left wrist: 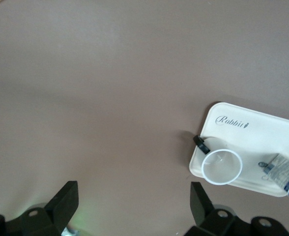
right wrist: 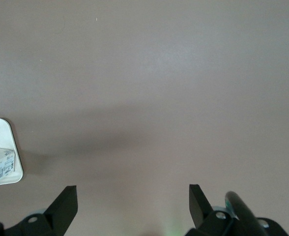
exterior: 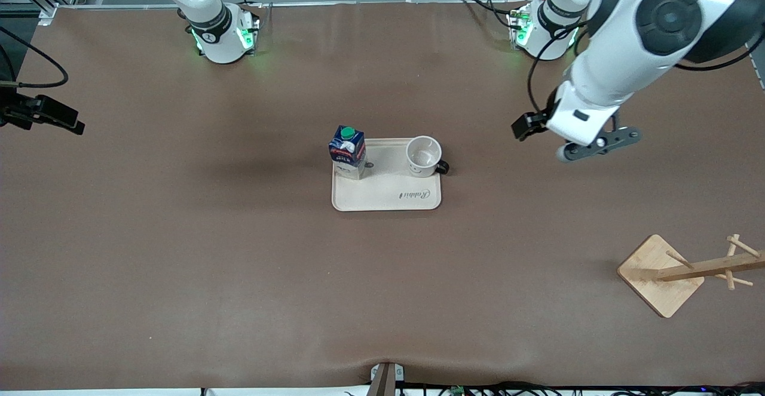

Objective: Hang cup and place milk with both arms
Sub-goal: 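Reach the left gripper to the white mug rim on the tray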

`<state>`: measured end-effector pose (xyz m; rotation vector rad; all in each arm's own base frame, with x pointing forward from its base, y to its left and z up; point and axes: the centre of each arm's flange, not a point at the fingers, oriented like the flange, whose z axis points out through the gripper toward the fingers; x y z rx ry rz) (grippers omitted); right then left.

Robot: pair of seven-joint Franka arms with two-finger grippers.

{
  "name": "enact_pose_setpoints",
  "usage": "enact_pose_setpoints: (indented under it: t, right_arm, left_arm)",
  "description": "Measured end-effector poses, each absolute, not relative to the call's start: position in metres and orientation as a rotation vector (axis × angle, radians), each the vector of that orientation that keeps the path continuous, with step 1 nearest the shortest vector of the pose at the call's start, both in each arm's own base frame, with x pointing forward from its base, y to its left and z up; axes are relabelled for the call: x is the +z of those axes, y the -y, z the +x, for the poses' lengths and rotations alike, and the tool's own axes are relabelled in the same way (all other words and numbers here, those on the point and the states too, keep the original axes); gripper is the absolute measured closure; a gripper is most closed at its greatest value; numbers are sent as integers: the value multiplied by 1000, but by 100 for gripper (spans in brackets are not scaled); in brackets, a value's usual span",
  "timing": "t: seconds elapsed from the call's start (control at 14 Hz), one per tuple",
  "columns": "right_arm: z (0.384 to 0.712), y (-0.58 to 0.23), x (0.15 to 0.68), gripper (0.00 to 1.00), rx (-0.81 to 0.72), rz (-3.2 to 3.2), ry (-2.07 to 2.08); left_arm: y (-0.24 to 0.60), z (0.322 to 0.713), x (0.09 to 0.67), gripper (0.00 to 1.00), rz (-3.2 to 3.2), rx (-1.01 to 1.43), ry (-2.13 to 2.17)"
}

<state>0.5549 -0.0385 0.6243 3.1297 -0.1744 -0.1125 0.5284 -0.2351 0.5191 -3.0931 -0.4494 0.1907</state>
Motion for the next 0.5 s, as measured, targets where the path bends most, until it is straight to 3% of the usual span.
enact_pose_setpoints:
  t: [0.5]
  right_arm:
    - [555,39,624,0,-112,3130,174]
  left_arm:
    - [334,483,403,0,-3049,189,778]
